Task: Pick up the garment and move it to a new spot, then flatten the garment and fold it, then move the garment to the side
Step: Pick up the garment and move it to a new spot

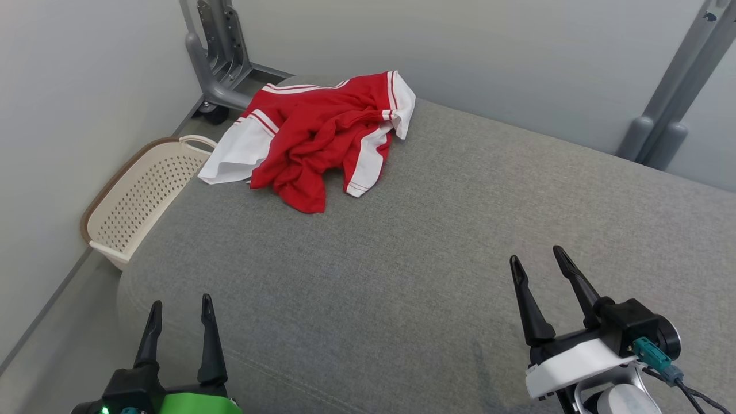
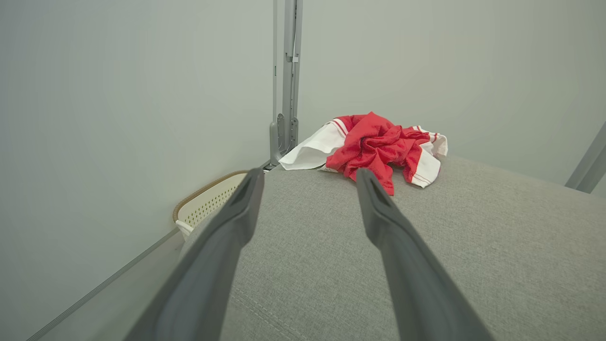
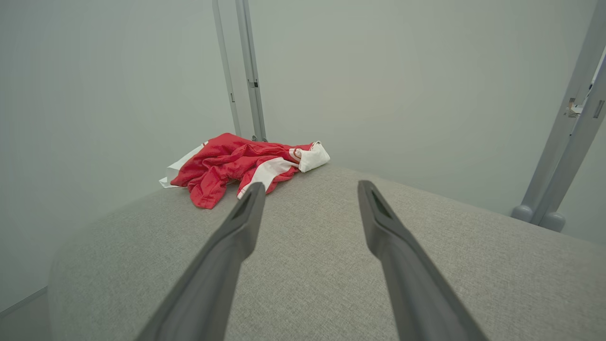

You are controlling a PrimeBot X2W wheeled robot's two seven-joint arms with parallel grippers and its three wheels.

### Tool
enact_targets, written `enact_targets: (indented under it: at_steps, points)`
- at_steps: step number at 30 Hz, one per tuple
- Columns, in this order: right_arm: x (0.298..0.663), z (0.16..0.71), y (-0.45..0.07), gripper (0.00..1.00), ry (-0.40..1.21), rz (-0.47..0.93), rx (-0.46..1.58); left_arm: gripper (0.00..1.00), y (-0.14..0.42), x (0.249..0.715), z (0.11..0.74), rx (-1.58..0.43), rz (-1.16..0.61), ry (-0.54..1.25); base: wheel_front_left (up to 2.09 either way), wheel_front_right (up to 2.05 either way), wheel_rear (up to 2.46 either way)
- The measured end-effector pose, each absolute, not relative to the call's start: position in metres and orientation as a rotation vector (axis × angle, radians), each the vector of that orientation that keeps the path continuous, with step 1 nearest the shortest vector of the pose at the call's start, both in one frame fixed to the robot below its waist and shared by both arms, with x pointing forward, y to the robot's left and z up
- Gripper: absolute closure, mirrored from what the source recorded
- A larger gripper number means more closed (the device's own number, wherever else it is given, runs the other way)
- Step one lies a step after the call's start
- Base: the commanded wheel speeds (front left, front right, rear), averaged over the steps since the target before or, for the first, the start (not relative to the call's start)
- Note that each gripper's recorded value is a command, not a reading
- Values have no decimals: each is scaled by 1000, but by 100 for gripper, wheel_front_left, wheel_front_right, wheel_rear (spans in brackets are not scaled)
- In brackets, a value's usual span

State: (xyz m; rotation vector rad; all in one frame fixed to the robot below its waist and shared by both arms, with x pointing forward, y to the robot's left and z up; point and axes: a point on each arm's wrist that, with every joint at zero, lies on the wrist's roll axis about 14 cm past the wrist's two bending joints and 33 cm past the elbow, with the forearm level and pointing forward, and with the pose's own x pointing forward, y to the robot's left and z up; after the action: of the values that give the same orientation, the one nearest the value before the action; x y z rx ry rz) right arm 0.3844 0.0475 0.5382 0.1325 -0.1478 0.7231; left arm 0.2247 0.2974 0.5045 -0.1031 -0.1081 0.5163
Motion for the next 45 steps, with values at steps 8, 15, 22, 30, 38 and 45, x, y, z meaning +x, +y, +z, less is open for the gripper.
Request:
enact_targets:
  at_steps: [8, 15, 22, 30, 38, 45]
  points:
    - [391, 531, 53, 0, -124, 730, 160, 0, 304, 221, 503, -133, 553, -106, 0, 0, 0]
    - [401, 529, 36, 0, -124, 674, 165, 0, 305, 252, 532, -179, 496, -197, 0, 0, 0]
    - [414, 529, 19, 0, -135, 617, 163, 0, 326, 310, 613, -21, 351, -321, 0, 0, 0]
    - [433, 535, 4, 0, -174, 568, 150, 0, 339, 380, 671, 37, 227, -319, 0, 0, 0]
    - [456, 534, -16, 0, -203, 507, 121, 0, 353, 443, 648, 31, 204, -168, 0, 0, 0]
    - [479, 523, -29, 0, -205, 466, 111, 0, 355, 489, 571, 34, 189, 58, 0, 0, 0]
